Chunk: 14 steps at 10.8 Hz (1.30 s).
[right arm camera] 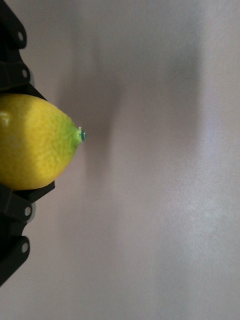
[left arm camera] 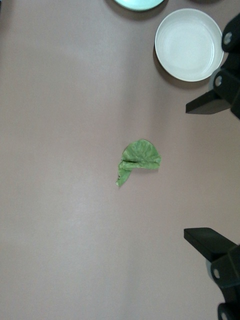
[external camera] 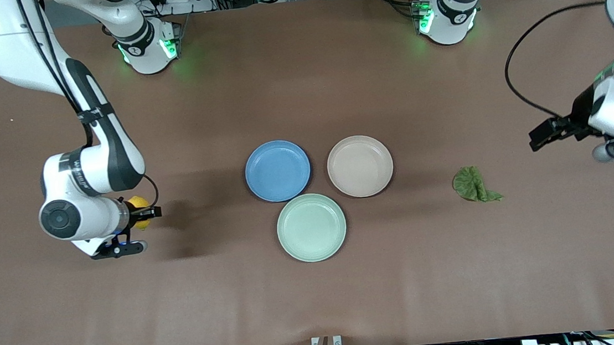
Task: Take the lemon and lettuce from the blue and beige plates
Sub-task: 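Lower the lemon onto the table beside the plates with the right gripper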
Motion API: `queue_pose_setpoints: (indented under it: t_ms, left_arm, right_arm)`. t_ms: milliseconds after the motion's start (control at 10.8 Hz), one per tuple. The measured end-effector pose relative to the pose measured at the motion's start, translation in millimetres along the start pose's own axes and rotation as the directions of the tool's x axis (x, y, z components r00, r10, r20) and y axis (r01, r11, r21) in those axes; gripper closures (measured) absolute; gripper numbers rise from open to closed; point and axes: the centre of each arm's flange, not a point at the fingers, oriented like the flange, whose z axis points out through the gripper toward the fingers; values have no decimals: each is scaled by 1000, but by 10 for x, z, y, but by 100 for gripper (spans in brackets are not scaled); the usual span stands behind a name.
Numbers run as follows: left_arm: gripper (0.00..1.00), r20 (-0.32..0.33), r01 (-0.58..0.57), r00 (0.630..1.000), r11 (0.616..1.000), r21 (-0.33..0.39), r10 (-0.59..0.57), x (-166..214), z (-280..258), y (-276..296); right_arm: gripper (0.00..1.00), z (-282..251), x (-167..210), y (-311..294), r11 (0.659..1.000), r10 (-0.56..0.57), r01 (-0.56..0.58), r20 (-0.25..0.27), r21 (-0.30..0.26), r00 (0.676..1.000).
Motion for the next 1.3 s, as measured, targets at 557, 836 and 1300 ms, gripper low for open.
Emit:
queue_pose_setpoints:
  t_ms: [557,836,1300]
  left_arm:
    - [0,-17,-13,1000,1000,6,13,-182,-302,47]
    - [0,-14,-11,1000,1000,7,12,-182,-289,40]
    - [0,-23,-7,1000,1000,5,7,-170,-329,16]
  right_arm:
    - [41,708,-173,298,999,42,-39,-157,27,987]
    - [41,845,-244,316,999,46,-41,-180,32,983]
    - [41,855,-254,308,999,45,-39,-189,34,981]
